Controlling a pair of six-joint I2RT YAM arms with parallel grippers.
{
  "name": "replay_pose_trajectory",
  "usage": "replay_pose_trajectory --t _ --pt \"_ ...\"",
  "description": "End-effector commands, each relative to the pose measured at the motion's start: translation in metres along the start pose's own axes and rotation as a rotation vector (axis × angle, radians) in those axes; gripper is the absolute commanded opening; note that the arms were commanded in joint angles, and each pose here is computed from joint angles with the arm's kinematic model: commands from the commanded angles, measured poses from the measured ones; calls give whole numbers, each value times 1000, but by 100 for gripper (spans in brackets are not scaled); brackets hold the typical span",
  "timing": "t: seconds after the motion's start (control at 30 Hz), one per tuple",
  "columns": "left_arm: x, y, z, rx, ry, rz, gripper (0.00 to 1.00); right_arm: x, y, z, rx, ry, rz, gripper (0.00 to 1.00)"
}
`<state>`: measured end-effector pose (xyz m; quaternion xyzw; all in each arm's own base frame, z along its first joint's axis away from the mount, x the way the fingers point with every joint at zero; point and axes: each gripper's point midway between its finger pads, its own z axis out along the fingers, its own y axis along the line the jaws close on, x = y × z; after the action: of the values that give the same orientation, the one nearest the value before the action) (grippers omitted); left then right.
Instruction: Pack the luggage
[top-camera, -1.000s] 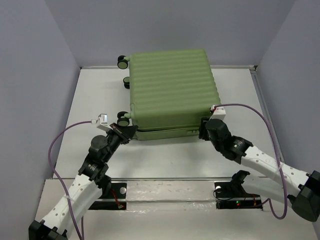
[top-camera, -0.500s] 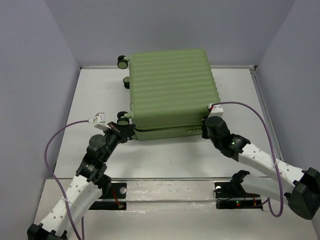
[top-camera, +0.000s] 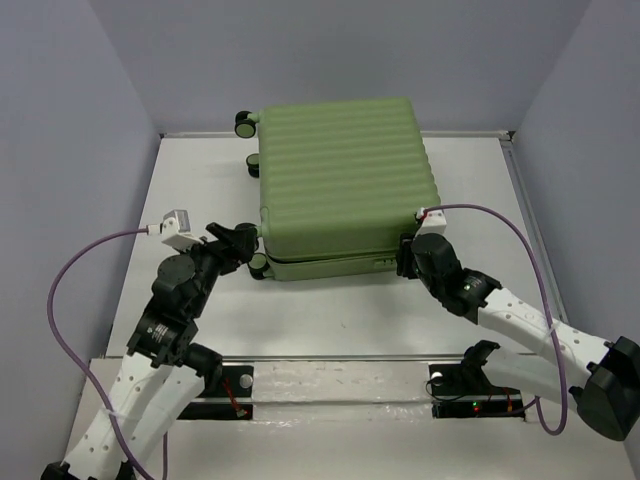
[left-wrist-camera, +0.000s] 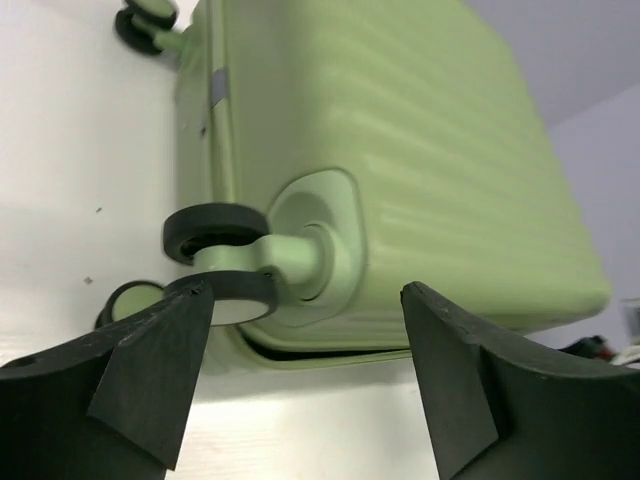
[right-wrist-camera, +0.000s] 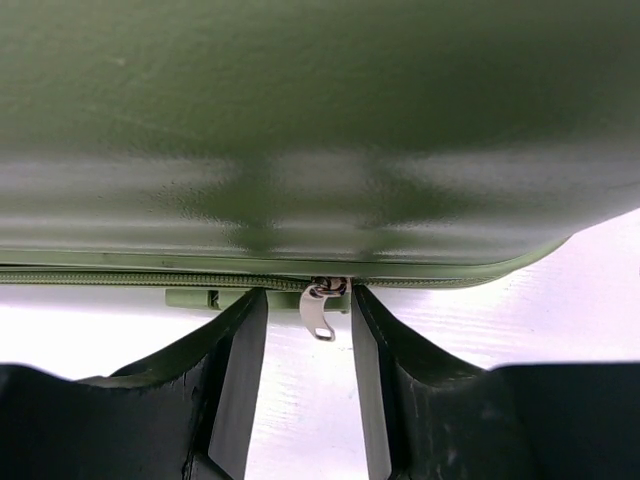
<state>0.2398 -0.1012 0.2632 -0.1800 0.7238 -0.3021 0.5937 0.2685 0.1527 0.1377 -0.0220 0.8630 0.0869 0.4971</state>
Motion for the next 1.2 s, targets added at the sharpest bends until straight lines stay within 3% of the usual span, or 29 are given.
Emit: replay_pose_trajectory --t 0.0,0.17,0.33,0.4,0.5,0.7,0.77,1.0,1.17 --pt "25 24 15 -79 113 62 92 -7 13 3 -59 -20 29 45" --pt "23 14 30 -7 146 49 93 -1 12 3 -59 6 20 46" --pt "24 12 38 27 174 47 86 -1 15 8 -49 28 6 47" --pt "27 10 40 44 186 44 81 4 11 12 -18 45 12 40" --pt "35 13 40 51 207 44 65 2 7 11 1 32 27 33" --pt "45 15 39 67 244 45 56 2 5 10 7 25 35 7" --pt "45 11 41 90 237 40 54 1 9 10 -13 26 27 7" --pt "59 5 50 152 287 9 37 -8 63 0 -279 -5 22 7" --pt "59 -21 55 237 303 -13 7 -6 155 -30 -563 -42 -16 7"
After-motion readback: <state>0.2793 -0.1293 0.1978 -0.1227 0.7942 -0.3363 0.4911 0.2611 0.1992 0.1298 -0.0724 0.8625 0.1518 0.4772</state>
